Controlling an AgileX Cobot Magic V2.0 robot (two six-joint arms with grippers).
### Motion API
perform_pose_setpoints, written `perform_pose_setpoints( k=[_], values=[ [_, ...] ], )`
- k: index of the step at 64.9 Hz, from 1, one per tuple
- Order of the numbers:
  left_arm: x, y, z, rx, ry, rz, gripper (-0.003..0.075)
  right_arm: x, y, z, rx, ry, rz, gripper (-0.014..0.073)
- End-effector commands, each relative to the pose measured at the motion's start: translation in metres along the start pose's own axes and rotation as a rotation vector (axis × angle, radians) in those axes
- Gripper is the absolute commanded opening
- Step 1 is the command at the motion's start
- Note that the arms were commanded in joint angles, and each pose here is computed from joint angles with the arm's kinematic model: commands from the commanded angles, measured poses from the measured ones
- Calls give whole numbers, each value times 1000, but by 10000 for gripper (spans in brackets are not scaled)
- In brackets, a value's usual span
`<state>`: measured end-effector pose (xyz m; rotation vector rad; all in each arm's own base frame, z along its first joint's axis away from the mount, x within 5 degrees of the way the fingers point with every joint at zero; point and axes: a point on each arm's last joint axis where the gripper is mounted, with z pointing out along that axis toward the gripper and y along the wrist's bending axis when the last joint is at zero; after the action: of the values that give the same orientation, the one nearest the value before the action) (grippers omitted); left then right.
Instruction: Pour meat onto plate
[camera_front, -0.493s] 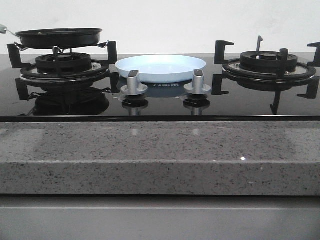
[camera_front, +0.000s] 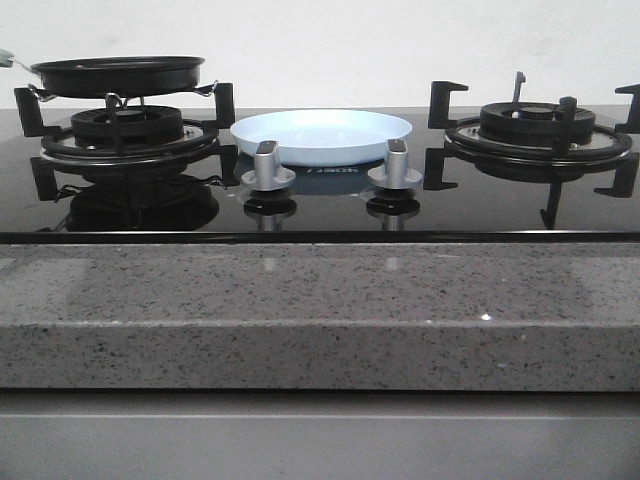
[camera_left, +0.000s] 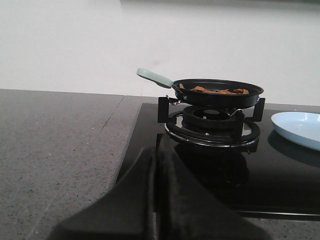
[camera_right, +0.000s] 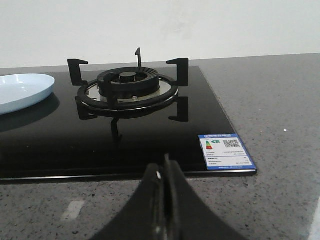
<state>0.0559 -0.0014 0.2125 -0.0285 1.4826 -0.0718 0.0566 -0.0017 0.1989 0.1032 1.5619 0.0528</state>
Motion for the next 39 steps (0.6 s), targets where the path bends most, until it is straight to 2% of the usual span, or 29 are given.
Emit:
perform_pose_setpoints(
  k=[1, 34, 39],
  values=[
    [-6, 0, -2, 3, -94, -7, -20, -9, 0, -2, 3, -94, -17, -71],
    [-6, 0, -2, 3, -94, -7, -20, -10, 0, -2, 2, -99, -17, -71],
    [-11, 0, -2, 5, -139, -3, -20, -10, 0, -2, 2, -107, -17, -71]
  ],
)
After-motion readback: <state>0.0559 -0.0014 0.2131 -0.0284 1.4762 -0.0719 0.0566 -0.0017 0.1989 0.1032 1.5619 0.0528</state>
